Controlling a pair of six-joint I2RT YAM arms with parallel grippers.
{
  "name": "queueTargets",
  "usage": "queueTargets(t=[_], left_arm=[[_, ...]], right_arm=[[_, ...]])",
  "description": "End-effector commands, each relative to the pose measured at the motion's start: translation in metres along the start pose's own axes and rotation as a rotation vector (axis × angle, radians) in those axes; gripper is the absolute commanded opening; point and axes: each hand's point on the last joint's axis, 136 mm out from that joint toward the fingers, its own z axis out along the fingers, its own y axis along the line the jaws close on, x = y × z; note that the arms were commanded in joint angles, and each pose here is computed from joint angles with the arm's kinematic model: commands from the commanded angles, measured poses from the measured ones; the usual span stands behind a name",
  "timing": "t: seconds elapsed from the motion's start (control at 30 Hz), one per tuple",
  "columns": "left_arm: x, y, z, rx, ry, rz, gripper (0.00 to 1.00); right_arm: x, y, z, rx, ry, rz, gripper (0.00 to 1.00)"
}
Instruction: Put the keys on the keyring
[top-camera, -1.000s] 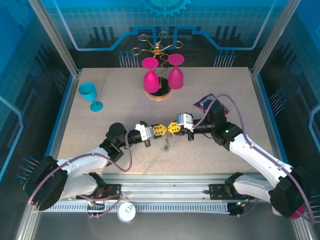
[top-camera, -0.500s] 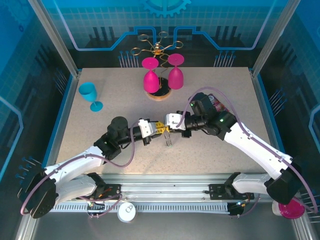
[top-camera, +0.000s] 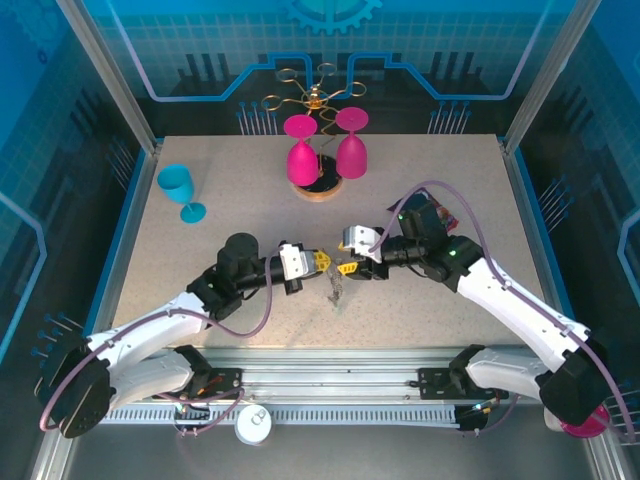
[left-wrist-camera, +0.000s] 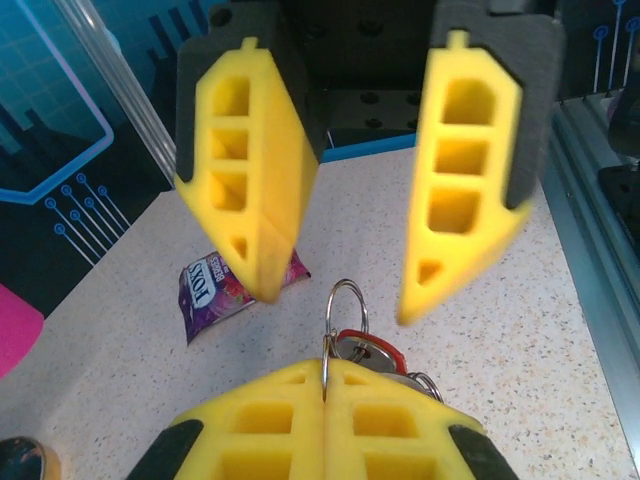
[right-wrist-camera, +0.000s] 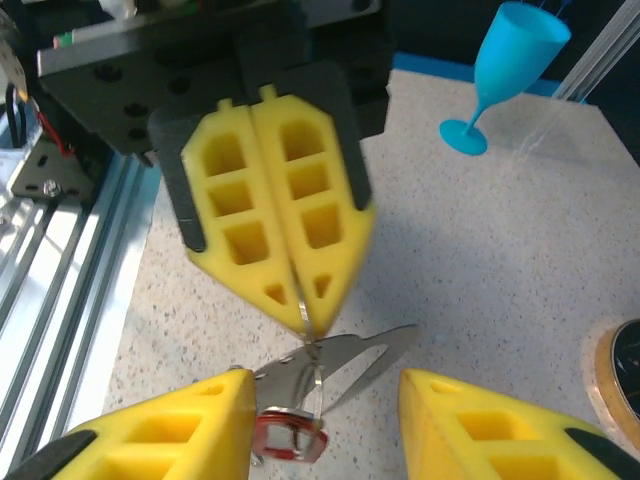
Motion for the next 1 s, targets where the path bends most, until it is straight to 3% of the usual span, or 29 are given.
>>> queueTargets(t=[0.0, 0.27, 0.43, 0.5, 0.6, 0.77, 0.97], left_arm=[[-0.027, -0.005, -0.003, 0.023, -0.130, 0.035, 0.00], [-0.032, -0.006, -0.004, 0.034, -0.165, 0.031, 0.00], [-0.036, -0.006, -0.002, 0.041, -0.195, 0.017, 0.00], [-0.037, -0.006, -0.002, 0.041, -0.207, 0.010, 0.00], [-0.033, -0.003, 0.000, 0.029, -0.185, -0.007, 0.00], [-0.016, 0.002, 0.001, 0.013, -0.043, -0.001, 0.12], [-0.005, 0.003, 0.003, 0.037, 0.092, 0.040, 0.15]], right_arm=[[-0.018, 0.001, -0.002, -0.044, -0.140, 0.017, 0.42], [-0.020, 0.005, -0.002, -0.063, -0.161, 0.008, 0.32], [-0.025, 0.005, -0.001, -0.079, -0.181, 0.000, 0.17], [-0.027, 0.005, 0.000, -0.090, -0.185, -0.003, 0.03], [-0.028, 0.005, -0.002, -0.087, -0.169, -0.011, 0.00], [-0.016, 0.014, -0.001, -0.101, 0.014, -0.075, 0.00], [-0.005, 0.025, 0.011, -0.151, 0.246, -0.166, 0.00]])
